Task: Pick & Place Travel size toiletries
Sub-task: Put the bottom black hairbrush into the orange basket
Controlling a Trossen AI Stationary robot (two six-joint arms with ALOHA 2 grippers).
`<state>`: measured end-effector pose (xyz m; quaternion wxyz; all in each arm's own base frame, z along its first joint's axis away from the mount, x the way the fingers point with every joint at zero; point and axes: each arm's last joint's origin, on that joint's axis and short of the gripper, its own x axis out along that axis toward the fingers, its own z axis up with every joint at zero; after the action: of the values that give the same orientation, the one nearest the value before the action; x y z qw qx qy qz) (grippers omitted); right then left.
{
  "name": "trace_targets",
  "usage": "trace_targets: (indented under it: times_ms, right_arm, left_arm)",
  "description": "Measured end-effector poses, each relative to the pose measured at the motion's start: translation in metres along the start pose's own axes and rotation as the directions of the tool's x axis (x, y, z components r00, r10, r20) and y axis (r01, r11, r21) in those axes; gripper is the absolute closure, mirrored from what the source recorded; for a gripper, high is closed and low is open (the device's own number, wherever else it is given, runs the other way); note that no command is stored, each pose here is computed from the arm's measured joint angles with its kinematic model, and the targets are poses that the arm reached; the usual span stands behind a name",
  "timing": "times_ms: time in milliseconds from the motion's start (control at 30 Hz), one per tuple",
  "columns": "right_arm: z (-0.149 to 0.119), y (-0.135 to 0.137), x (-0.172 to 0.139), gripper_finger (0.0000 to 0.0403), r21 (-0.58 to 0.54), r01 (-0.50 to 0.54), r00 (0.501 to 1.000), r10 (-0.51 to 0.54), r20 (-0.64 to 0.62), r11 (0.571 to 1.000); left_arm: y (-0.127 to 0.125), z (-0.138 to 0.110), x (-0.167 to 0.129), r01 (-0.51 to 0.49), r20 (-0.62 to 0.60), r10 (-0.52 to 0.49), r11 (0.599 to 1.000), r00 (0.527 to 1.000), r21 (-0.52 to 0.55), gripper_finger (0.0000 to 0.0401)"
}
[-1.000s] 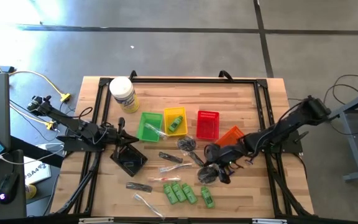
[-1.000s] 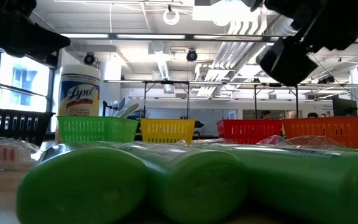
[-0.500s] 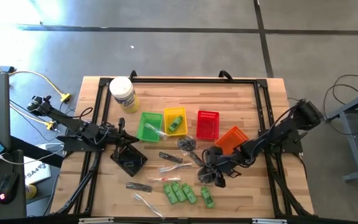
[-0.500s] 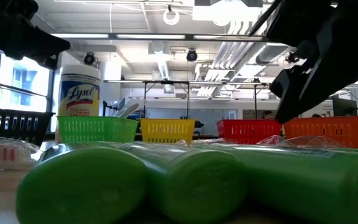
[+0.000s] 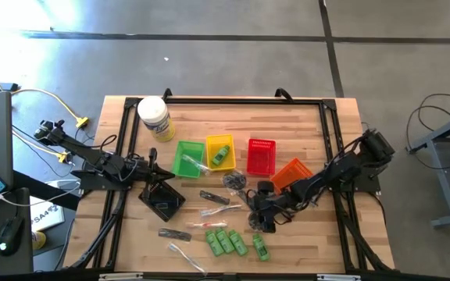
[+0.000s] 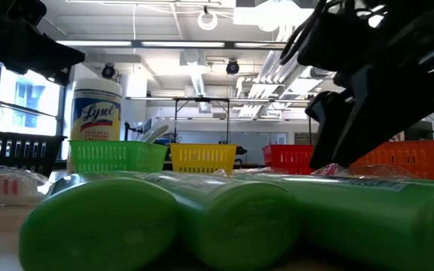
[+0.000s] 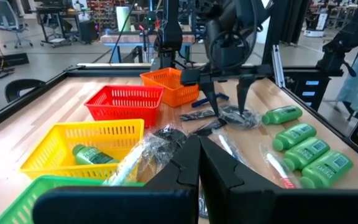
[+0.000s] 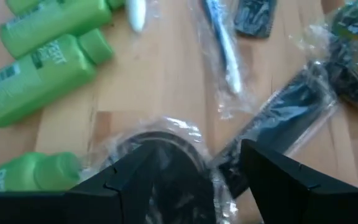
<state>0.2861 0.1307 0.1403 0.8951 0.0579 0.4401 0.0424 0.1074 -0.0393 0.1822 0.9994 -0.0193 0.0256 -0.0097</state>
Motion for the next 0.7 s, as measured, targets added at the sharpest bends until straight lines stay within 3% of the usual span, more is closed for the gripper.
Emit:
trace_targets:
  times_ms: [333,700]
  right_arm:
    - [0.0008,-0.0031,0.0007,0.0229,-0.041,-0.080,0.996,0.078,-0.039,0.996]
    - [-0.0013,-0.0043,0.0059,0.0246,-0.065,-0.046,0.998,0.044,-0.038,0.997]
  left_arm:
    - [0.0003,-0.0036,-0.0001,-0.003,-0.034,0.003,1.000,0.999,-0.005,0.0401]
    - [0.0003,-0.0036,-0.0001,-0.003,-0.034,0.003,1.000,0.999,0.003,0.0401]
